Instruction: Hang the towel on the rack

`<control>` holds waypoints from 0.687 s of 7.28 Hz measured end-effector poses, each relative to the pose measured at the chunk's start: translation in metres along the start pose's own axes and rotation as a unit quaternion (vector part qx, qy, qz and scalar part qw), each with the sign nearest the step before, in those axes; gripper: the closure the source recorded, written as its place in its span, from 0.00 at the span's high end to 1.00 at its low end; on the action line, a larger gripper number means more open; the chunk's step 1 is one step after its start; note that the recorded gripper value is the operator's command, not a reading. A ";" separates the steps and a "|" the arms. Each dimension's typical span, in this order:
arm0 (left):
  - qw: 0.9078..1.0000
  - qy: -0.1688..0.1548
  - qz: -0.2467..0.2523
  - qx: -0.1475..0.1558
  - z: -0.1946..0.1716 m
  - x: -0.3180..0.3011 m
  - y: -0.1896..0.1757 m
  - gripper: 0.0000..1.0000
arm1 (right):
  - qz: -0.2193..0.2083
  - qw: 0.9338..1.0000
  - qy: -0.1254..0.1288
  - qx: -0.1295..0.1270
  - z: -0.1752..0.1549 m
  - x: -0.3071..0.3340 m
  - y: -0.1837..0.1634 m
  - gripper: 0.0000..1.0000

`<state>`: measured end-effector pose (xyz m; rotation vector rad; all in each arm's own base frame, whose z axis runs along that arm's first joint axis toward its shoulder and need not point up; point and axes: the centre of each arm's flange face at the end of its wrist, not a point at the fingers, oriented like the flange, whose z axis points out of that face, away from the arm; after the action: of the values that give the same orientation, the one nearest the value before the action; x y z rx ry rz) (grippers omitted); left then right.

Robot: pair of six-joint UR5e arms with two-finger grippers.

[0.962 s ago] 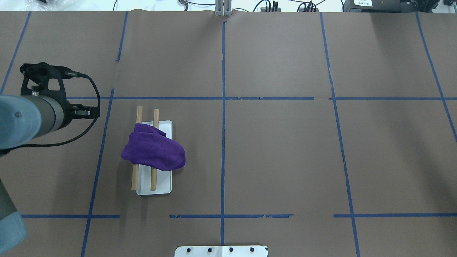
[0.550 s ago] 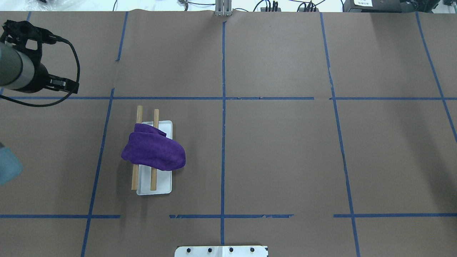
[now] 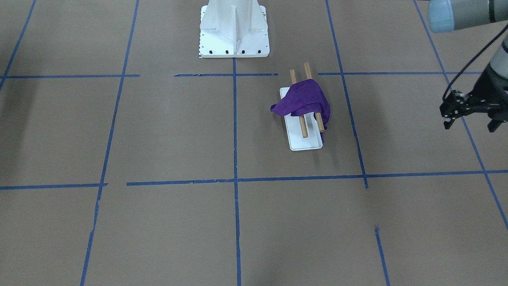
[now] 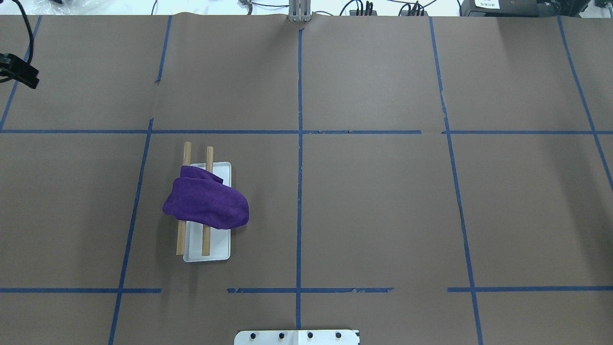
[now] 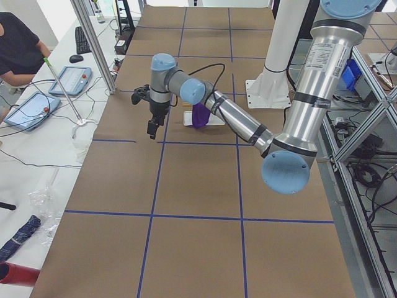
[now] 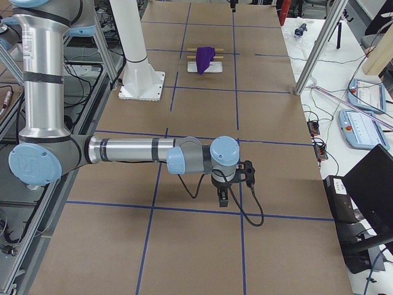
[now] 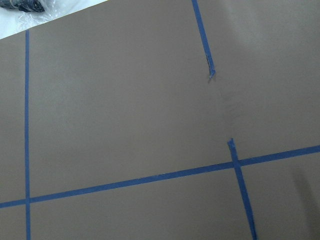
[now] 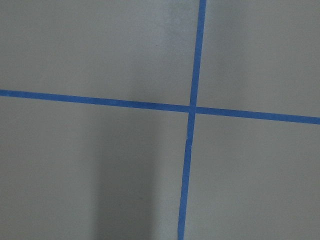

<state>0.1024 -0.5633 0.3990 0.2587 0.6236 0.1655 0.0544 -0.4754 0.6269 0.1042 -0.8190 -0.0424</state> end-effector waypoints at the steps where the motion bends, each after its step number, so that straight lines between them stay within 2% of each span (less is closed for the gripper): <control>1: 1.000 0.007 0.007 -0.013 0.005 -0.048 -0.003 1.00 | 0.004 1.000 0.000 0.004 -0.003 0.003 0.001 1.00; 3: 1.000 0.013 0.003 -0.028 0.008 -0.132 0.008 1.00 | 0.012 1.000 -0.004 0.005 -0.006 0.005 0.003 1.00; 5: 0.997 0.047 0.009 -0.054 0.033 -0.198 0.040 1.00 | 0.023 1.000 -0.013 0.006 -0.008 0.006 0.004 1.00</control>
<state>-0.0397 -0.5765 0.5459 0.1540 0.7032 0.2293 0.0642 -0.4717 0.6262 0.0956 -0.8476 0.0049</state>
